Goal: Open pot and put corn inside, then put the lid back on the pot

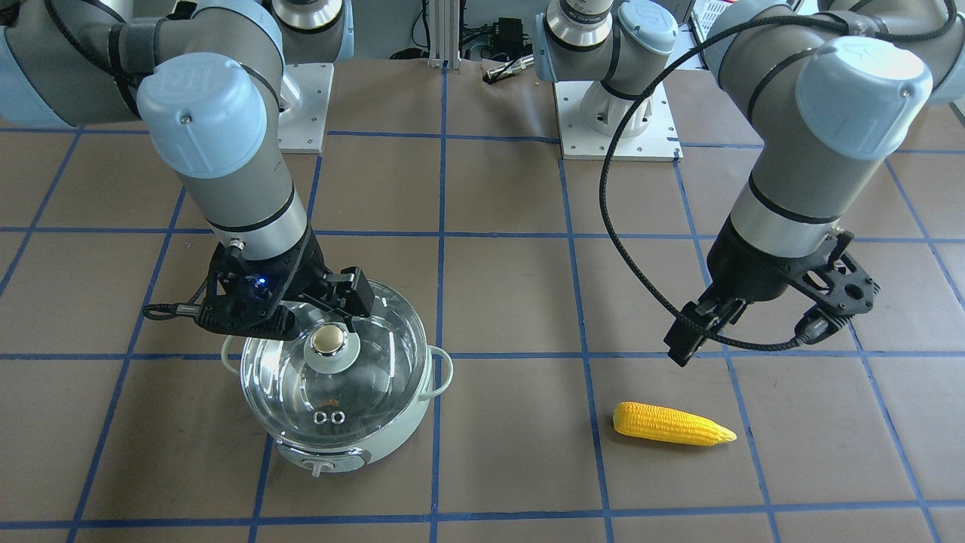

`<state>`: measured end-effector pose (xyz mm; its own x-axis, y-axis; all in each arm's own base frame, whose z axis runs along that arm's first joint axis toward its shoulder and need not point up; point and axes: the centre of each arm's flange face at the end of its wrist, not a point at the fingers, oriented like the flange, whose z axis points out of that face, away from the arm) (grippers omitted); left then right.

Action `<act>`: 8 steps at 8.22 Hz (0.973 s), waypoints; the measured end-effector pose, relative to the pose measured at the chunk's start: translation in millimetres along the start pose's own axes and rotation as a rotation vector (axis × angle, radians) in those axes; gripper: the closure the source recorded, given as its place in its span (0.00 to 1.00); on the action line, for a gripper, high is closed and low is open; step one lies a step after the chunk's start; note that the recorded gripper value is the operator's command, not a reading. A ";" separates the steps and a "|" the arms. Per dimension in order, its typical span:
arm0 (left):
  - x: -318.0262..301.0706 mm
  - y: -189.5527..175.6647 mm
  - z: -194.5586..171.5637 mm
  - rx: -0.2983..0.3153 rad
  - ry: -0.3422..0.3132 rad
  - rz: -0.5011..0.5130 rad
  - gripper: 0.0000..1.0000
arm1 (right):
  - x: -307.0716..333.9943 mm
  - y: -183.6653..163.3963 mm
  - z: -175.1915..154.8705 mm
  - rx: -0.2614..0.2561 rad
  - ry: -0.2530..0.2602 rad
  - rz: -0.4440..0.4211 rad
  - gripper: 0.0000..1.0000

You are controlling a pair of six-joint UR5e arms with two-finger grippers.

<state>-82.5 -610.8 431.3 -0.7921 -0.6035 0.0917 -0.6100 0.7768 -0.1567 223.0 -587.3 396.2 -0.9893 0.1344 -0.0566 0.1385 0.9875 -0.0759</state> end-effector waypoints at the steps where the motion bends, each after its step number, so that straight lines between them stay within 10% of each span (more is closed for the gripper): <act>1: 1.6 -4.3 20.6 -0.022 -0.018 -0.141 0.00 | -2.8 -2.6 12.9 -0.014 0.003 0.011 0.00; 8: -37.3 -59.1 173.7 -0.174 -0.190 -0.662 0.00 | -5.4 -11.0 47.4 -0.046 0.014 0.016 0.04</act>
<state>-12.9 -665.5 266.3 -0.2457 -0.9674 -0.0619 -0.9692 0.2440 0.0332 229.0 -602.9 350.2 -0.9876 0.1511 -0.0431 0.1524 0.9879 -0.0290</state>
